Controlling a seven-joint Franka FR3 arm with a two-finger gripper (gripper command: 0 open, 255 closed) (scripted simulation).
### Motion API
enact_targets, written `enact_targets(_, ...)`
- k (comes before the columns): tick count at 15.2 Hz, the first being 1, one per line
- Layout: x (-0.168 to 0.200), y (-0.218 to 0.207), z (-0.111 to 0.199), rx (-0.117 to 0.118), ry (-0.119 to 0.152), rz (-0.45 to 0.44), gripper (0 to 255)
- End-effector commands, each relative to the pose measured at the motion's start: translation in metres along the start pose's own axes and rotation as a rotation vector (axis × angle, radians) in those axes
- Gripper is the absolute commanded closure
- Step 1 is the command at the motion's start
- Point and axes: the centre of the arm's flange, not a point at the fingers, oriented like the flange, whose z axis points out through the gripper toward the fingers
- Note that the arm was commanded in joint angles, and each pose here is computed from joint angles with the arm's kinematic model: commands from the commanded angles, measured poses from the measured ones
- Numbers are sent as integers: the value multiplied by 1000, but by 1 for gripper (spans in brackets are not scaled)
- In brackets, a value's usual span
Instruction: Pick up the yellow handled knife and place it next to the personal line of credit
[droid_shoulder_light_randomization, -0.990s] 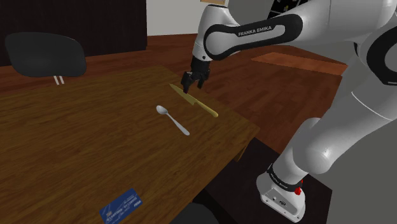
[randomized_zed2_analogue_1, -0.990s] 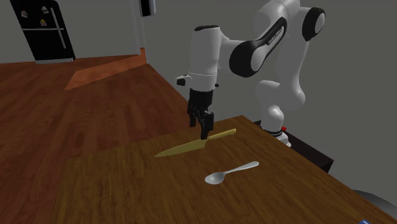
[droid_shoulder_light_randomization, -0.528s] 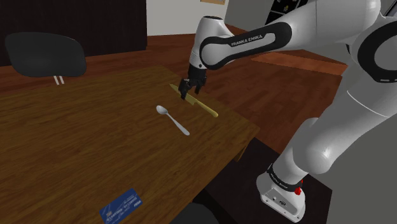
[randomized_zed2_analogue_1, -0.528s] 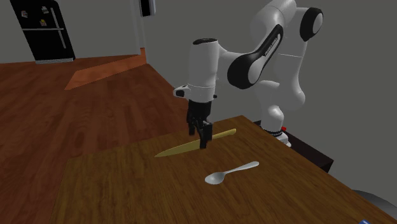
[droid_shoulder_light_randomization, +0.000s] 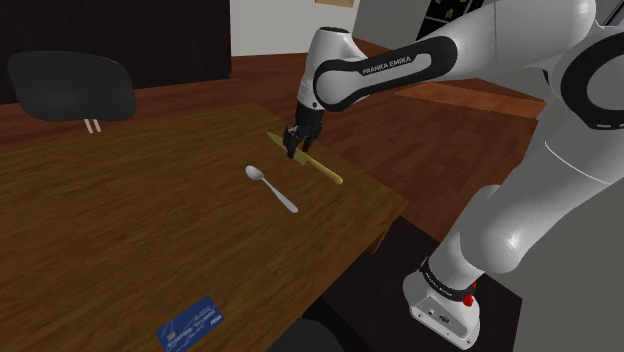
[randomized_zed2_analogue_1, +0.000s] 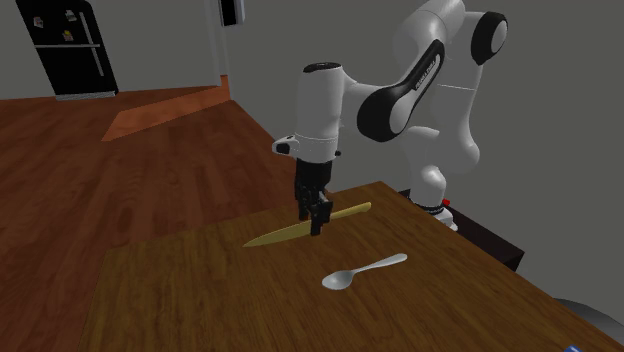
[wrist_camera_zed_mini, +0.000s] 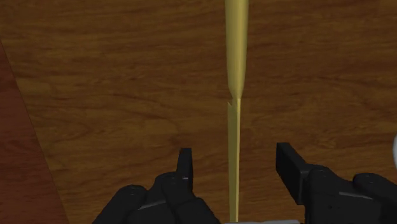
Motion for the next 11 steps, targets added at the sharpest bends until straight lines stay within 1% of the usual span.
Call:
enact_targets(1,0,0,0,0,0,0,255)
enact_targets(9,0,0,0,0,0,0,255)
enact_targets(10,0,0,0,0,0,0,0)
enact_targets(11,13,2,-10,10,-27,-4,0)
